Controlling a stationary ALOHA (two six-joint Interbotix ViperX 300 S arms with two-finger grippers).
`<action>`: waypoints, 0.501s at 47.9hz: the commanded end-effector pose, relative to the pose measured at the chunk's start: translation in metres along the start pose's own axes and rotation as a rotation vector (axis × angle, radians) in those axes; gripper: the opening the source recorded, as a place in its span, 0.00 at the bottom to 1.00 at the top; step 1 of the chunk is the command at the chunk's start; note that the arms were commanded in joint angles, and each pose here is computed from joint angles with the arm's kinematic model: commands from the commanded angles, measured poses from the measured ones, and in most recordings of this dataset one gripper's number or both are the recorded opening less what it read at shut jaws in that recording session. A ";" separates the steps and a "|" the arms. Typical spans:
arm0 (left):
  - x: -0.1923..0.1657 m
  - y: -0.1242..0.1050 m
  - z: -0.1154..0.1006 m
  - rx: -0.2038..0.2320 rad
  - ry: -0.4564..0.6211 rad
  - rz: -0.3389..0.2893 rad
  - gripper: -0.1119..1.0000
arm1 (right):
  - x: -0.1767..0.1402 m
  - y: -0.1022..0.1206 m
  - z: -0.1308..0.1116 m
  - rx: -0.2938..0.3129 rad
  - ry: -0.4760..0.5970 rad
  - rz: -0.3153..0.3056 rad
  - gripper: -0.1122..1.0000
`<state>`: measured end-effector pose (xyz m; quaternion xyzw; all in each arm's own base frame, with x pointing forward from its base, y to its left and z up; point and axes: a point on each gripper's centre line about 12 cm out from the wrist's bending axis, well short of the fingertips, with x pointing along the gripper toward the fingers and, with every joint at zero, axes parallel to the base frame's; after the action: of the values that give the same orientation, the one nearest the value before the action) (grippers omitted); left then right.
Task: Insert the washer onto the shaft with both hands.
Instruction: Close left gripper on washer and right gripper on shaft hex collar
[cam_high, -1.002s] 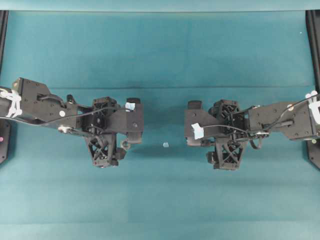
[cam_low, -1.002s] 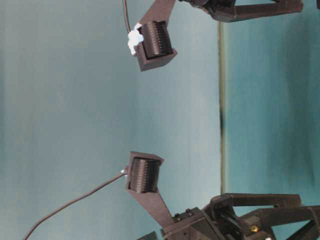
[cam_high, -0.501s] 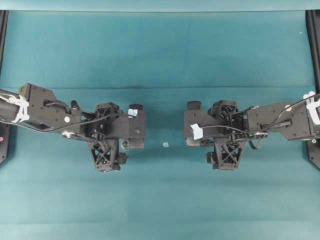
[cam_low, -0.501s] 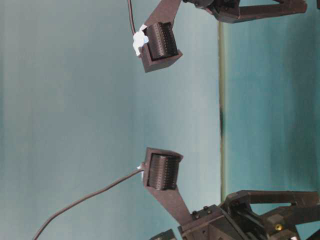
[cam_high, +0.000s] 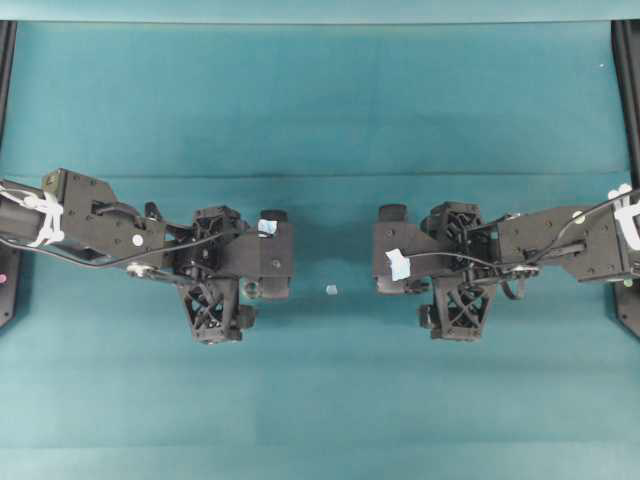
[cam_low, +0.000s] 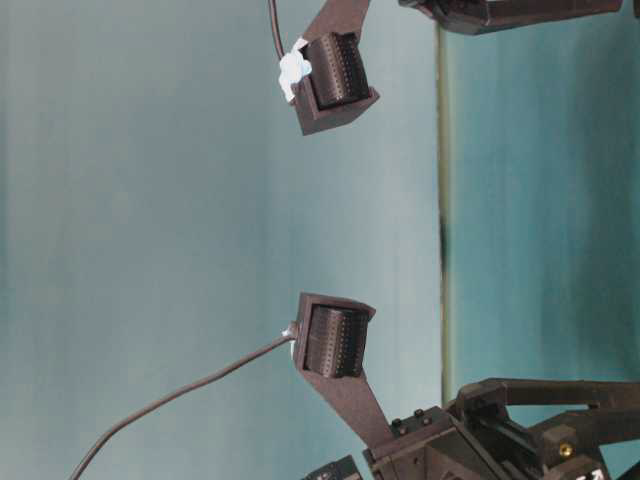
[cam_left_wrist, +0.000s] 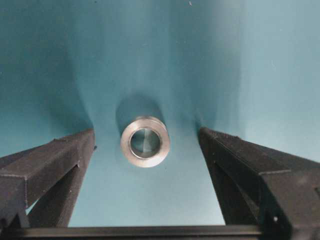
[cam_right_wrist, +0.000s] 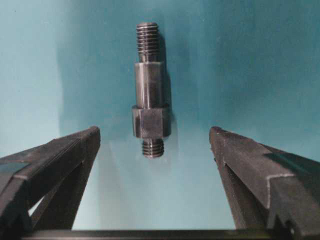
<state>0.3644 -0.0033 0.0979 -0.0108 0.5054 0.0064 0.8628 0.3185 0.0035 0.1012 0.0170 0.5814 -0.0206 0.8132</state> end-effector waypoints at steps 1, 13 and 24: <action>0.000 0.001 0.003 0.005 -0.012 0.001 0.96 | -0.002 0.001 0.004 -0.006 -0.023 0.003 0.92; 0.001 0.002 0.002 0.002 -0.009 0.003 0.96 | 0.003 0.000 0.004 -0.006 -0.017 0.001 0.92; 0.004 0.002 0.000 0.004 0.001 0.003 0.96 | 0.007 -0.001 0.005 -0.002 -0.024 0.001 0.92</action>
<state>0.3646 -0.0027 0.0964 -0.0105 0.5061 0.0067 0.8624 0.3215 0.0038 0.0941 0.0174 0.5784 -0.0194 0.8154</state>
